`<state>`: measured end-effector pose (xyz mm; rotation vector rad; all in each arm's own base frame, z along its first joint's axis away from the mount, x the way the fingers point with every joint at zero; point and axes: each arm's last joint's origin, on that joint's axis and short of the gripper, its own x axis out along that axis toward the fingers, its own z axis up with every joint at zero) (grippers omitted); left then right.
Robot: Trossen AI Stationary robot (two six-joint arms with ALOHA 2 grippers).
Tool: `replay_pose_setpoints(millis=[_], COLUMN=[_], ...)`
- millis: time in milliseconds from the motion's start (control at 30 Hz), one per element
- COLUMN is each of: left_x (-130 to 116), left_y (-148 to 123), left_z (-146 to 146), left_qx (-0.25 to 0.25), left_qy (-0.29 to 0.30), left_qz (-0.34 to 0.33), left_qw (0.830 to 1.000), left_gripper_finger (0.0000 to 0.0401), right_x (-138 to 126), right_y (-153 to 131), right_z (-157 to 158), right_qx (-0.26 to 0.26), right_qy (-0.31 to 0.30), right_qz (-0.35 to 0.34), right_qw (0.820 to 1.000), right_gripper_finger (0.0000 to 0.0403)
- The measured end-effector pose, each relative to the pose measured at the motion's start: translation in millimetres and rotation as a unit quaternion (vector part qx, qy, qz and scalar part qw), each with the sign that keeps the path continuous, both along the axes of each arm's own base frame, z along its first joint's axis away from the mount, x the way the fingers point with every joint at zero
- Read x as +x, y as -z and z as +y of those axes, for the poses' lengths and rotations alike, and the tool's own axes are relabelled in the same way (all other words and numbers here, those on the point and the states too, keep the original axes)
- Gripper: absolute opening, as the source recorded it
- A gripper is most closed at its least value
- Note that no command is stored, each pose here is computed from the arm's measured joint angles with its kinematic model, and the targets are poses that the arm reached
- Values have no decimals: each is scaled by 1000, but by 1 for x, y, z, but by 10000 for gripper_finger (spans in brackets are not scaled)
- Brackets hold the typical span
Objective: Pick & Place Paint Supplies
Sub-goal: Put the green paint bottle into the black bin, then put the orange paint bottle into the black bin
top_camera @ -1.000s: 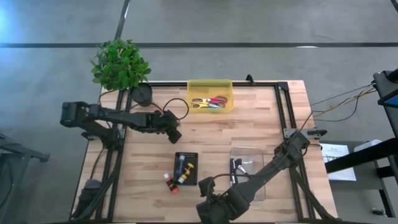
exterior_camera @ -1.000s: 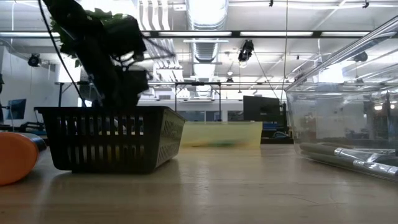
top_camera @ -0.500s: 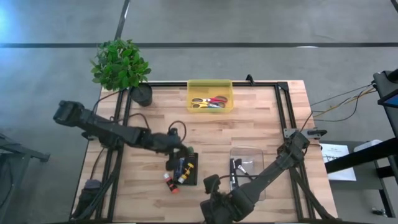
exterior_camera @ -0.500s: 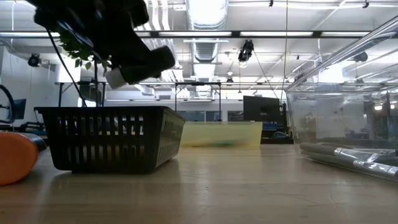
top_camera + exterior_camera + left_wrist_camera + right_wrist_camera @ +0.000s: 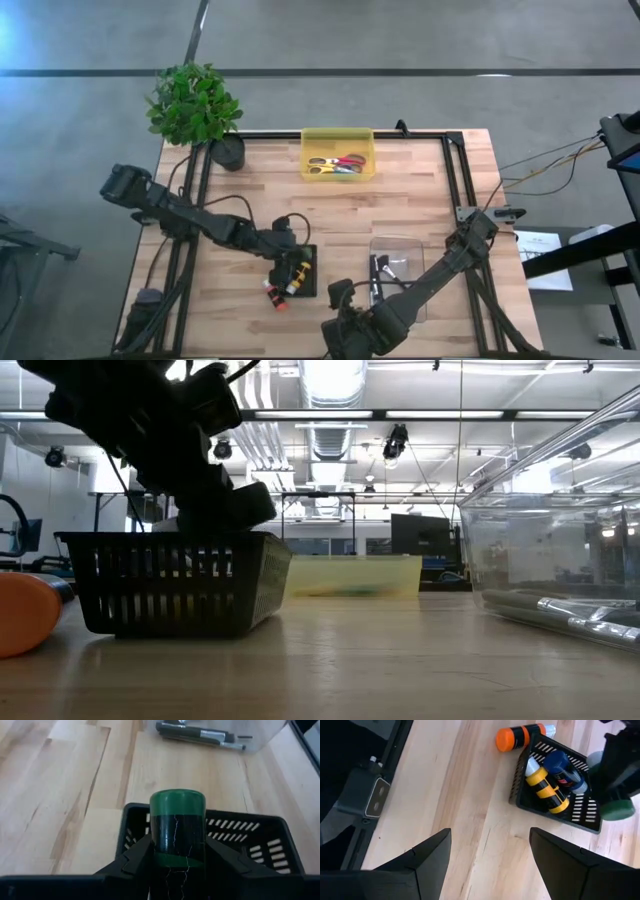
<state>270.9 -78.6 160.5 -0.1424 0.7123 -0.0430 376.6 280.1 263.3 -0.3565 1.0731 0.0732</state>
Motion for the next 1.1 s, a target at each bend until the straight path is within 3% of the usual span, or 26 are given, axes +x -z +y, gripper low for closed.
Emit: replay_pose_setpoints(millis=[233, 533, 700, 867, 1100], left_x=[-4, -3, 1, -3, -36], left_y=[1, 0, -11, -33, -44], left_z=[-11, -11, -15, -38, -98], left_qx=[23, 47, 80, 104, 67], left_qy=[47, 28, 58, 149, 296], left_qz=[1, -6, 5, 26, 44], left_qw=[999, 998, 995, 983, 952], left_gripper_finger=[160, 253, 276, 278, 278], right_x=[-1, -1, -2, -6, -16], right_y=[0, 0, 0, 0, 1], right_z=[1, 2, 3, 5, 15], right_qx=[2, 2, 3, 1, 5], right_qy=[3, 1, 1, 5, 8], right_qz=[-1, -1, -1, 7, 9], right_qw=[1000, 1000, 1000, 1000, 1000], right_gripper_finger=[267, 267, 267, 267, 267])
